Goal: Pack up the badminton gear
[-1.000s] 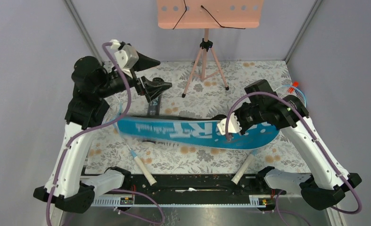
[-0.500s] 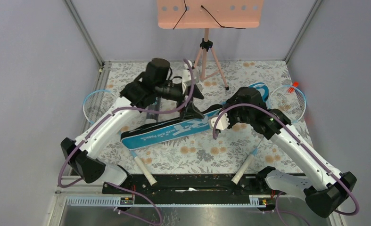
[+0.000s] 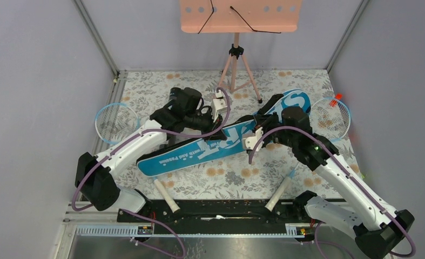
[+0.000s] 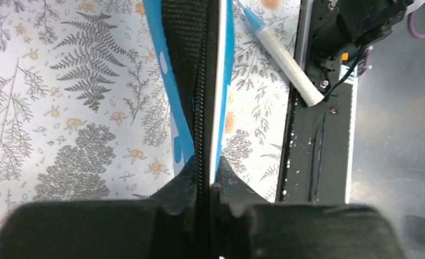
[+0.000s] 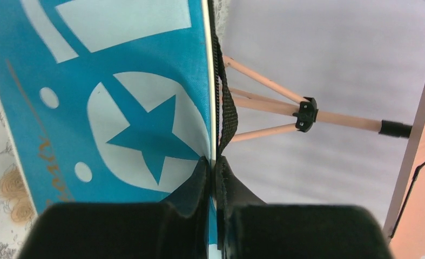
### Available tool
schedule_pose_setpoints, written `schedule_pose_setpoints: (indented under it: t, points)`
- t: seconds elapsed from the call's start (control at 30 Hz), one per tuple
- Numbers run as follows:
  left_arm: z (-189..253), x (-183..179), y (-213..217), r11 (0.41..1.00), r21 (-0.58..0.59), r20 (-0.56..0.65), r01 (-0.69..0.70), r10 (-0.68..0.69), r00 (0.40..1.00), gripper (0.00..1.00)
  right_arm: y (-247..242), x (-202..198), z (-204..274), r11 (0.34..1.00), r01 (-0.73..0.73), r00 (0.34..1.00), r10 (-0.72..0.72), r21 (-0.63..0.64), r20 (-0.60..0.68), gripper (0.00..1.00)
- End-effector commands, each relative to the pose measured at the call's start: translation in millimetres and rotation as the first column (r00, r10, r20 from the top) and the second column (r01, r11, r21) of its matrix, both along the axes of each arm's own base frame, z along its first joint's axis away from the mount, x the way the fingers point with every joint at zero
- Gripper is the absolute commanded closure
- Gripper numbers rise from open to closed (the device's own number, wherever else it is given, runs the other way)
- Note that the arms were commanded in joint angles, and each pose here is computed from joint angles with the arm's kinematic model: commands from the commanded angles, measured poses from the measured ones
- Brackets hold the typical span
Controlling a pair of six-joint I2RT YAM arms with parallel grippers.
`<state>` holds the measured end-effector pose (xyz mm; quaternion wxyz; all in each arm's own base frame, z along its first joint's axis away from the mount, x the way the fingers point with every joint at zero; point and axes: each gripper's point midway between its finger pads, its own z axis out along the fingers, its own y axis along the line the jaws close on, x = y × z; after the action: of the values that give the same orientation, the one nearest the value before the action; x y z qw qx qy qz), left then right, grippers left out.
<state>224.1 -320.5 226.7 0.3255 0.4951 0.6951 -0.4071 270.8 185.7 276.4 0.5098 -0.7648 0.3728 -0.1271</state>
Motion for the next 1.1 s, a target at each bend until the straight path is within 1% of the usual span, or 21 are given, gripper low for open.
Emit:
schedule_pose_setpoints:
  t: [0.0,0.03,0.07,0.1,0.13,0.17,0.2,0.23,0.27,0.3,0.37,0.4,0.43,0.47,0.57,0.6,0.67,0.8,0.87,0.93,1.07]
  points:
    - [10.4,6.6,-6.3,0.997,-0.034,0.002,-0.068,0.068,0.998,1.0,14.0,17.9,38.3,0.98,0.028,0.993,-0.05,0.199,0.108,0.9]
    - [8.7,11.8,-5.5,0.992,-0.02,-0.001,-0.125,0.125,0.992,1.0,14.2,22.7,46.2,0.962,0.056,0.99,-0.087,0.266,0.108,0.75]
    - [7.4,17.4,-4.6,0.984,-0.009,0.019,-0.177,0.177,0.984,1.0,12.3,28.0,54.4,0.936,0.094,0.986,-0.135,0.338,0.1,0.49]
    - [9.9,23.4,-2.3,0.97,-0.005,0.057,-0.242,0.242,0.969,1.0,10.4,31.6,61.3,0.891,0.14,0.982,-0.182,0.432,0.059,0.29]
    - [8.4,29.7,-0.7,0.953,0.0,0.091,-0.304,0.303,0.949,1.0,6.5,34.2,72.9,0.846,0.169,0.974,-0.222,0.506,0.047,0.05]
    - [12.5,36.0,1.9,0.929,-0.01,0.136,-0.369,0.367,0.92,1.0,1.4,35.9,82.2,0.779,0.208,0.965,-0.263,0.591,0.007,0.01]
    - [16.5,40.2,4.1,0.899,-0.027,0.145,-0.437,0.436,0.888,1.0,-4.1,36.0,86.0,0.693,0.258,0.954,-0.293,0.673,-0.064,0.01]
    - [23.4,42.3,6.8,0.87,-0.054,0.153,-0.49,0.492,0.857,1.0,-10.3,35.1,90.1,0.555,0.326,0.936,-0.303,0.765,-0.179,0.0]
    - [26.8,42.6,7.5,0.848,-0.072,0.152,-0.525,0.529,0.835,1.0,-19.4,34.5,93.0,0.43,0.382,0.913,-0.313,0.818,-0.261,0.0]
    - [28.7,41.1,7.2,0.833,-0.087,0.15,-0.546,0.553,0.82,1.0,-26.9,30.7,93.5,0.281,0.444,0.885,-0.286,0.851,-0.367,0.0]
    - [26.7,37.5,7.3,0.807,-0.089,0.169,-0.583,0.589,0.79,1.0,-44.4,24.0,77.0,-0.023,0.587,0.791,-0.195,0.809,-0.579,0.0]
    - [23.1,33.1,4.1,0.803,-0.081,0.175,-0.591,0.595,0.784,1.0,-52.8,20.6,65.8,-0.194,0.654,0.726,-0.111,0.732,-0.678,0.0]
    - [18.4,29.4,0.7,0.796,-0.069,0.185,-0.601,0.602,0.777,1.0,-56.8,16.0,53.2,-0.306,0.707,0.664,-0.026,0.638,-0.748,0.0]
    - [14.4,26.2,-3.1,0.792,-0.059,0.193,-0.608,0.607,0.771,1.0,-54.8,9.9,41.9,-0.344,0.75,0.614,0.044,0.565,-0.788,0.0]
    - [-1.6,15.4,-18.3,0.784,-0.027,0.175,-0.62,0.614,0.769,1.0,-22.9,-9.2,18.0,-0.221,0.853,0.514,0.203,0.473,-0.833,0.01]
    - [-8.9,11.7,-24.3,0.786,-0.013,0.159,-0.618,0.612,0.775,1.0,-14.0,-11.9,13.0,-0.192,0.874,0.483,0.242,0.446,-0.842,0.0]
    - [-18.4,12.8,-28.3,0.75,0.002,0.176,-0.661,0.65,0.739,1.0,-3.6,-10.6,2.7,-0.161,0.906,0.422,0.259,0.392,-0.869,0.0]
    - [-29.9,10.0,-41.7,0.717,0.003,0.193,-0.697,0.684,0.704,1.0,-1.5,-4.1,-25.8,-0.167,0.952,0.289,0.198,0.258,-0.937,0.02]
    - [-33.4,8.8,-46.5,0.709,-0.002,0.197,-0.705,0.691,0.695,1.0,-1.2,-2.8,-42.1,-0.17,0.964,0.234,0.171,0.205,-0.957,0.09]
    - [-36.2,6.3,-51.6,0.716,0.002,0.186,-0.699,0.686,0.703,1.0,-5.9,-2.6,-57.6,-0.194,0.968,0.186,0.138,0.158,-0.973,0.15]
    - [-40.1,7.3,-52.4,0.711,0.008,0.205,-0.703,0.687,0.697,1.0,-16.2,-2.1,-77.1,-0.238,0.963,0.154,0.091,0.129,-0.984,0.28]
